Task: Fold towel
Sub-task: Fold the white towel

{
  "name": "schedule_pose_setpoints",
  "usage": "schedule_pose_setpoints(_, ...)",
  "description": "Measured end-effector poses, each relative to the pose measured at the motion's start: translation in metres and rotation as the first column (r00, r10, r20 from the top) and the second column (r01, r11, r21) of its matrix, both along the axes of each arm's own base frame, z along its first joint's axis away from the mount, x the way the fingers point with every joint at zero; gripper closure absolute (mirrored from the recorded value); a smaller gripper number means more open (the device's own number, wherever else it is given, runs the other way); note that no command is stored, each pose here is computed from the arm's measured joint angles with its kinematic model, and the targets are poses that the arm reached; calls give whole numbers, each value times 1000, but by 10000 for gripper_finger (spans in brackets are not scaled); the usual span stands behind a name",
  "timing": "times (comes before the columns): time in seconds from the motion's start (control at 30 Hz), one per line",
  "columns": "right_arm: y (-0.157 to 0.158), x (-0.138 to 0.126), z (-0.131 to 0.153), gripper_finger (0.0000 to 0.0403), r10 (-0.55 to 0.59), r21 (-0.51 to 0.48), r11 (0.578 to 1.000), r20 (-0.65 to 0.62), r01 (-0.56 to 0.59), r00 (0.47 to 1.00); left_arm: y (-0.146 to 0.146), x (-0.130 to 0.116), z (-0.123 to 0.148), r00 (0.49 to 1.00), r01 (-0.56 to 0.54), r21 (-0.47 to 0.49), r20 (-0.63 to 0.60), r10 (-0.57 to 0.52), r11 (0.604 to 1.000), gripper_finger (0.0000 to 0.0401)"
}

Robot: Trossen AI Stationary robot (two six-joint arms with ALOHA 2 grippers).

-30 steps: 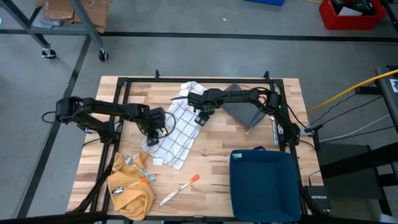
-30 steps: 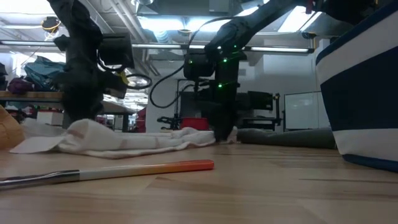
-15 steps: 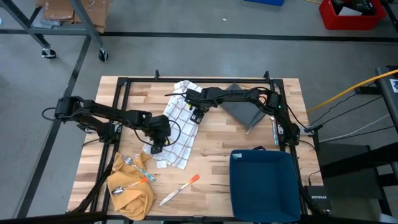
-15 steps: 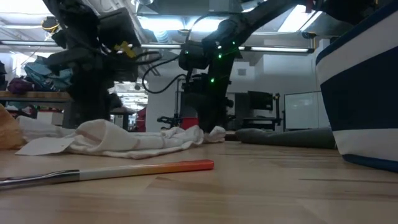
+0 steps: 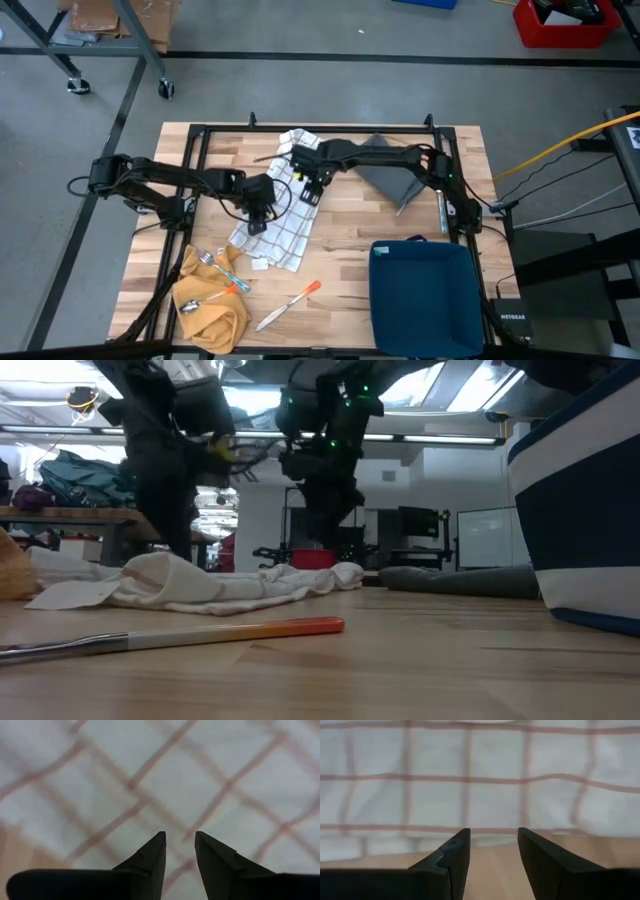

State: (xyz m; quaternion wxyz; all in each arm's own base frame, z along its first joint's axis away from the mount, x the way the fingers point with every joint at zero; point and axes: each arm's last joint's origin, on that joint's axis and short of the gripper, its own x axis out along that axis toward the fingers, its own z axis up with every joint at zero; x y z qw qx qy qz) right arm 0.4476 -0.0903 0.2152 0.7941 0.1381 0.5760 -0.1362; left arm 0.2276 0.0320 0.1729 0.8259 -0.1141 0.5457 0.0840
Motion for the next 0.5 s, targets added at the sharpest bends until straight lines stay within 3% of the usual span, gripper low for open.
schedule_pose_setpoints(0.2,39,13,-3,235,78,-18,997,51,-77,996,5,-10,-4,986,-130,-10,-102,129,991,303)
schedule_pose_setpoints(0.37,67,24,-11,235,138,-37,990,148,-134,979,2,-16,-11,971,-206,-37,-135,199,978,303)
schedule_pose_setpoints(0.5,80,25,-22,235,165,-38,986,147,-161,975,-5,-22,-20,957,-245,-56,-174,232,968,303)
